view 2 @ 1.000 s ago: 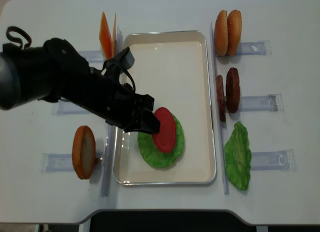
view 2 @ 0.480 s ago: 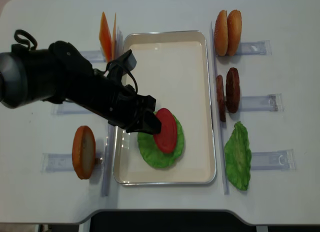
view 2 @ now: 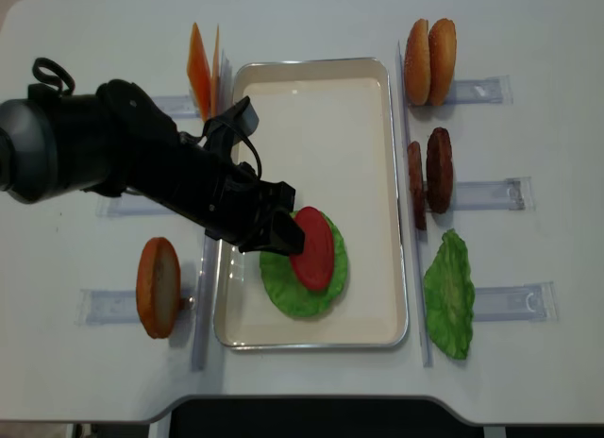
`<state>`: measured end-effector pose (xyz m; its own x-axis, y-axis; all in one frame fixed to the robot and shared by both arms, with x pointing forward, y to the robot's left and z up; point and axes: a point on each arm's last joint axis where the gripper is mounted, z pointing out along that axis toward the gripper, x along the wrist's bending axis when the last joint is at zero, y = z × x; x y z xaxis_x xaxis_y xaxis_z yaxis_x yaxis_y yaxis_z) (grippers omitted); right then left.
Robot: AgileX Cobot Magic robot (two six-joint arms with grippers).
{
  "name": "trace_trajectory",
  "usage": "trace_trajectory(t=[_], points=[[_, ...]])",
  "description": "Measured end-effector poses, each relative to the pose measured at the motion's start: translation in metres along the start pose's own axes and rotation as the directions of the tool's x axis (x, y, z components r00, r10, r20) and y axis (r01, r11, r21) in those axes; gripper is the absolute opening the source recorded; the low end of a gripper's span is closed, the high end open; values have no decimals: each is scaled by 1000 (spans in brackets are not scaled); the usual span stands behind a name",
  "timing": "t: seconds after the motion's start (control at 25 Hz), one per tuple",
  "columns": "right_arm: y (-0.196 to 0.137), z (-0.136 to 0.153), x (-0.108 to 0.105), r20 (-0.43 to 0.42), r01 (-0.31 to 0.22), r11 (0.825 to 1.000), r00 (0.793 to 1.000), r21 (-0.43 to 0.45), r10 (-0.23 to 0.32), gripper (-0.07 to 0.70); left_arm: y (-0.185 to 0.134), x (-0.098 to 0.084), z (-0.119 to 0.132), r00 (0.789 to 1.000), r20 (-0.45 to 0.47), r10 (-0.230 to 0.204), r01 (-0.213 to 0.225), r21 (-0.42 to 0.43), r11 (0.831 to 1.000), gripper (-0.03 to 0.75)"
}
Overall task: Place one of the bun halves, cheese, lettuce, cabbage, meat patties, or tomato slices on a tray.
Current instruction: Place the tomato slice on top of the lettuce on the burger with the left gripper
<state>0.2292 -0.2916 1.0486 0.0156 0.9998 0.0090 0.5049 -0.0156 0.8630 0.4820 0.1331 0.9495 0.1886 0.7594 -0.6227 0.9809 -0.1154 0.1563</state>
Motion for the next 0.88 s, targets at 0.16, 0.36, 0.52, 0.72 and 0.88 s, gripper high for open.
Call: trace_trajectory(t=[0.16, 0.36, 0.52, 0.72, 0.88], points=[[0, 0, 0, 0, 0, 1000, 1000, 0, 0, 400, 0, 0, 0, 1000, -1, -14, 14, 0, 1000, 86], [0, 0, 0, 0, 0, 1000, 1000, 0, 0, 400, 0, 1, 0, 999, -6, -35, 35, 2, 999, 164], [0, 0, 0, 0, 0, 1000, 1000, 0, 0, 400, -1, 2, 0, 998, -18, -59, 59, 7, 998, 258], [0, 0, 0, 0, 0, 1000, 1000, 0, 0, 400, -2, 4, 0, 995, -46, -84, 85, 18, 996, 459], [0, 0, 0, 0, 0, 1000, 1000, 0, 0, 400, -3, 4, -5, 993, -74, -90, 92, 14, 996, 531]])
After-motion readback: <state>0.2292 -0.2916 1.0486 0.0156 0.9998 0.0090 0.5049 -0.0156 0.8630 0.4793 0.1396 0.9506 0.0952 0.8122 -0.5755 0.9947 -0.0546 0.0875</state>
